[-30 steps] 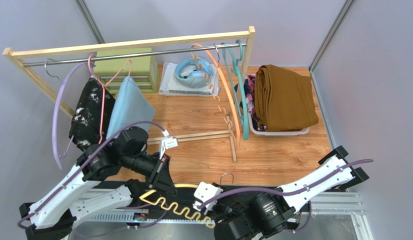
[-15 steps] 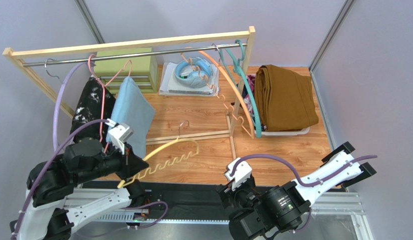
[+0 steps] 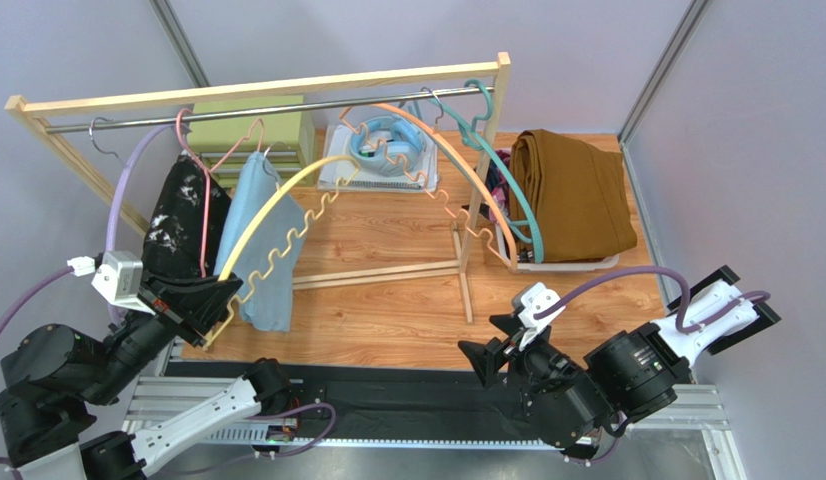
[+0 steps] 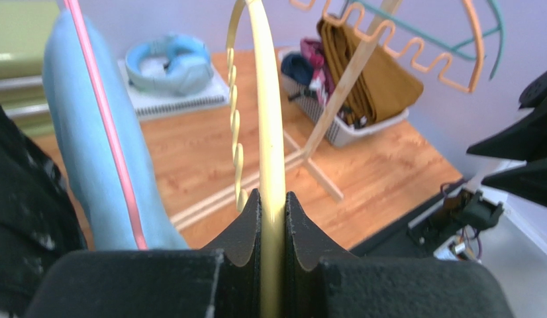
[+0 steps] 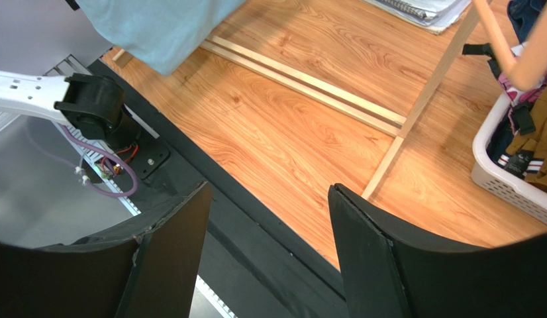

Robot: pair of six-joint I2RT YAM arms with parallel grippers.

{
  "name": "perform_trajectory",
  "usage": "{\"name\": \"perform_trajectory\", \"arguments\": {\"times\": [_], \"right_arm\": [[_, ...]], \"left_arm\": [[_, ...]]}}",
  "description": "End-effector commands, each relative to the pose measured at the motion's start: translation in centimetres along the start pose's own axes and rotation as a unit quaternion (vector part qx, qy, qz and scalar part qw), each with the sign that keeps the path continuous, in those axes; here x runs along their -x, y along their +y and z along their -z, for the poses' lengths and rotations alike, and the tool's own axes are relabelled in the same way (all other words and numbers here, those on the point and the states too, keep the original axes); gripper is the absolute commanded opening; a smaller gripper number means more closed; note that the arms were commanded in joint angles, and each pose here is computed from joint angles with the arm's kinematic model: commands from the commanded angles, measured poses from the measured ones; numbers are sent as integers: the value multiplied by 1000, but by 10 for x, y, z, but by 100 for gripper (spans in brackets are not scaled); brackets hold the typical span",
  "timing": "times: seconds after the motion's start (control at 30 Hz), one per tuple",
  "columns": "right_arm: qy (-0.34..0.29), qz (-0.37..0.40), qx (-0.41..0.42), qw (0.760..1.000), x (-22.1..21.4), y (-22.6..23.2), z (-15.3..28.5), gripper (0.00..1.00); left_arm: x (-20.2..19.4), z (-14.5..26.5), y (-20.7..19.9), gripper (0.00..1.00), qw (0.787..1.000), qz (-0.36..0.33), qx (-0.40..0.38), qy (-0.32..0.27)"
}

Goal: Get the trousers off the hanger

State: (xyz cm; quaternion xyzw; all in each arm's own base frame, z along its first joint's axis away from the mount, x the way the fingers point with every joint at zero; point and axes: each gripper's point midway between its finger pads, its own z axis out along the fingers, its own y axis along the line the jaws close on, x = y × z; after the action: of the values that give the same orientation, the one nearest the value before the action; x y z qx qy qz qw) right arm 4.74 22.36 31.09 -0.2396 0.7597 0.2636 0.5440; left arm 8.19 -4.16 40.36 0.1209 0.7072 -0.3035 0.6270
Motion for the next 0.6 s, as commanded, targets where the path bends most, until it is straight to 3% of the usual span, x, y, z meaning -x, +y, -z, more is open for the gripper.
{"name": "perform_trajectory", "arguments": {"times": [0.0, 0.2, 0.57], "right_arm": [[-36, 3, -1, 999, 16, 13, -4, 70], [-34, 11, -3, 999, 13, 18, -5, 71], [-34, 9, -3, 999, 10, 17, -6, 71]], "left_arm": [[68, -13, -14, 0, 989, -2, -19, -146], [84, -22, -19, 0, 979, -5, -26, -203], [84, -46, -19, 0, 980, 5, -4, -198]]}}
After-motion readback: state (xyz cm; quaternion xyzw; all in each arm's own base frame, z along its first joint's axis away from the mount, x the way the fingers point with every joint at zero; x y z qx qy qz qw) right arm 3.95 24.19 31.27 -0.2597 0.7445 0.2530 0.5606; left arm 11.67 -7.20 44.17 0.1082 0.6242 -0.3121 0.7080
